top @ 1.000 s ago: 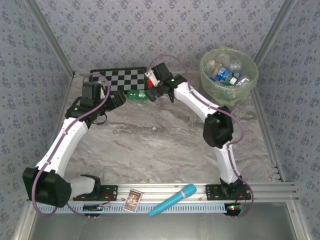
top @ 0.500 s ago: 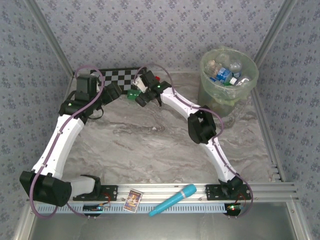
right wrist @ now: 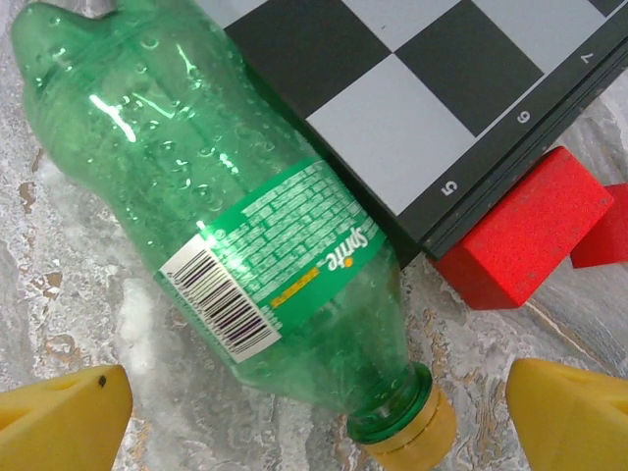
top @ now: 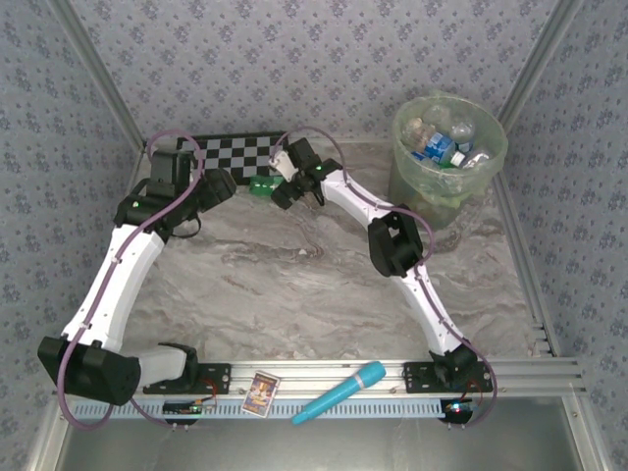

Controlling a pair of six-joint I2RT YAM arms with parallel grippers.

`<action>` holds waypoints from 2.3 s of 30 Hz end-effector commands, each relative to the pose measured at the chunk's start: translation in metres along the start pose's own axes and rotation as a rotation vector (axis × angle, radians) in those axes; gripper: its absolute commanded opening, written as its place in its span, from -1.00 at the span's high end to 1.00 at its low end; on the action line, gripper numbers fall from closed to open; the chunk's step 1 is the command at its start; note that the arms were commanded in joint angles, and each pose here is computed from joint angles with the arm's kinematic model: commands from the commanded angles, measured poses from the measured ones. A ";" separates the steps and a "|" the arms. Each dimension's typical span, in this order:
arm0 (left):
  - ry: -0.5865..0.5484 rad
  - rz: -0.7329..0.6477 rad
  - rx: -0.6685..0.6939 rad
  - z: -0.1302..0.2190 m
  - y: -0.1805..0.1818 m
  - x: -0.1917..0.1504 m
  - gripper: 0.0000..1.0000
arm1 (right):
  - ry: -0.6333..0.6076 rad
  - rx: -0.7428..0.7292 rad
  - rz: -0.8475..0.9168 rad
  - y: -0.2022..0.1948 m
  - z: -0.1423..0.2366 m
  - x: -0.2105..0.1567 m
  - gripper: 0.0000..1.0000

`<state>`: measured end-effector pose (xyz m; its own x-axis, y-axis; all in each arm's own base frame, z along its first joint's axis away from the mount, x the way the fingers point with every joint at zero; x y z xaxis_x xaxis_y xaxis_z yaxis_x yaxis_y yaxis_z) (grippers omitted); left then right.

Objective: Put the plastic bottles in the bin

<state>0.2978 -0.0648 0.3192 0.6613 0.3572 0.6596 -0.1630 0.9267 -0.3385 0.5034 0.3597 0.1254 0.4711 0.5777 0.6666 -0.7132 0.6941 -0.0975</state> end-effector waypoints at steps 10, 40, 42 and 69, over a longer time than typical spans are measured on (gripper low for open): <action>-0.011 -0.027 0.018 0.015 0.006 -0.001 -1.00 | 0.057 0.148 -0.024 0.030 -0.015 -0.015 -0.64; -0.037 -0.014 0.008 0.039 0.019 -0.020 -1.00 | 0.175 0.107 0.024 0.070 0.004 -0.025 0.51; -0.042 -0.012 0.005 0.041 0.020 -0.022 -1.00 | 0.157 0.104 0.012 0.071 0.015 -0.018 0.65; -0.173 -0.071 -0.159 0.070 0.010 -0.021 -0.99 | -0.172 -0.030 -0.544 0.031 0.280 0.035 0.79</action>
<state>0.2335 -0.0541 0.3410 0.5588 0.3243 0.7633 -0.0333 0.9284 -0.3701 0.3598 0.3124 0.3274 0.6523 0.1849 0.7351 -0.5026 0.8315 0.2368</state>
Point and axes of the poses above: each hand's point on the last joint's axis, 136 mm out from that joint toward the fingers, its own z axis back along the fingers, its own y axis along the line the jaws close on, x = y × z, the point moved 6 cm from there along z, back along the fingers, and after that the axes turned 7 degrees about -z, right-handed, at the moved point
